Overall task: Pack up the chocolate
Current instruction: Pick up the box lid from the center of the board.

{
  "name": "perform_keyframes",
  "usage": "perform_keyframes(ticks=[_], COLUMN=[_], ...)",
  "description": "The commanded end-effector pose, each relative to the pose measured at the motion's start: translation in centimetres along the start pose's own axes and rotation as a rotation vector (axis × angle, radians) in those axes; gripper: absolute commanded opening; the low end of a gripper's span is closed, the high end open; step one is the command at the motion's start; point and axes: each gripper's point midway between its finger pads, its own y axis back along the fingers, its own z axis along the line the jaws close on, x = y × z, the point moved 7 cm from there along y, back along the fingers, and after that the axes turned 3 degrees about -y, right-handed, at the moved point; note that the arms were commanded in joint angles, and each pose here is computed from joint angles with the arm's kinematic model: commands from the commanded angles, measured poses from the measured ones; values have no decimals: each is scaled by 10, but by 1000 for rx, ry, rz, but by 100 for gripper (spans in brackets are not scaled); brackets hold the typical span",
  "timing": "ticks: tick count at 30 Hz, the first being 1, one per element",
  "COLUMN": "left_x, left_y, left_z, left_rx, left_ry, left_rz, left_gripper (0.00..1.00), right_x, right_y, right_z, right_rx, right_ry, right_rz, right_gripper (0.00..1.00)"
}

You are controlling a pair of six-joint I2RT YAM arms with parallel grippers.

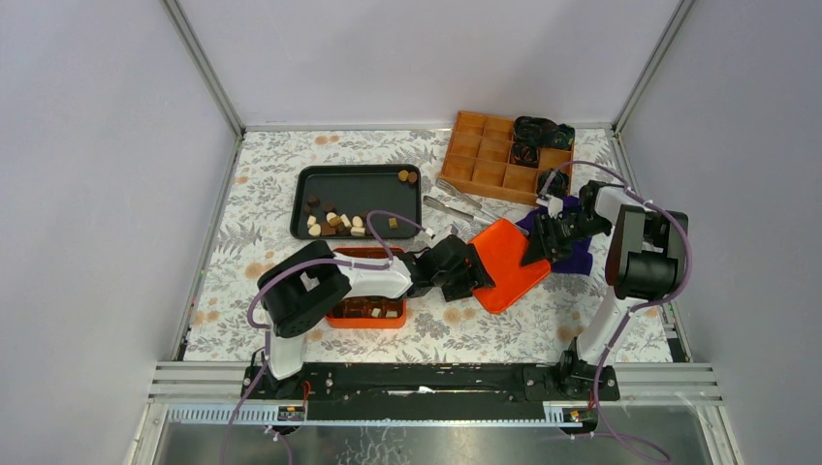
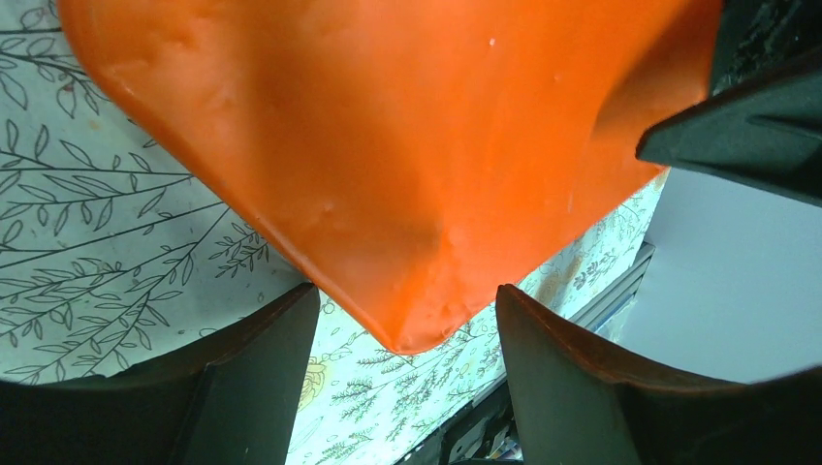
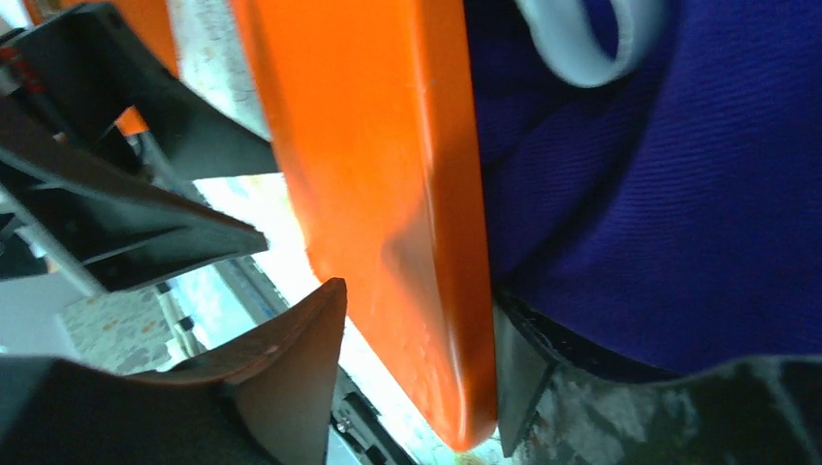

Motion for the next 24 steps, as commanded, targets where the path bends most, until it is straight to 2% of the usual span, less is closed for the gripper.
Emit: perform_keyframes(ticks=[1, 7, 14, 16, 21, 24], left_x=[7, 6, 5, 5, 3, 1], left_y=[-9, -5, -3, -3, -2, -1], left_z=[25, 23, 23, 22, 18, 17], left_rx=[-67, -50, -37, -33, -12, -8], left_ry=[-23, -24, -27, -32, -47, -55], left_rz=[25, 12, 6, 5, 1, -1], left_gripper=[75, 75, 75, 75, 75, 75], right_x=[-2, -5, -9, -11, -16, -17], right_y=[18, 32, 41, 41, 34, 31], right_z=[40, 61, 70, 71, 68, 69], right_rx=[-172, -233, -208, -225, -248, -260], right_ry=[40, 34, 45, 35, 14, 14], right_rz=[-40, -74, -96, -91, -55, -30], right_gripper=[58, 56, 57, 56, 44, 41])
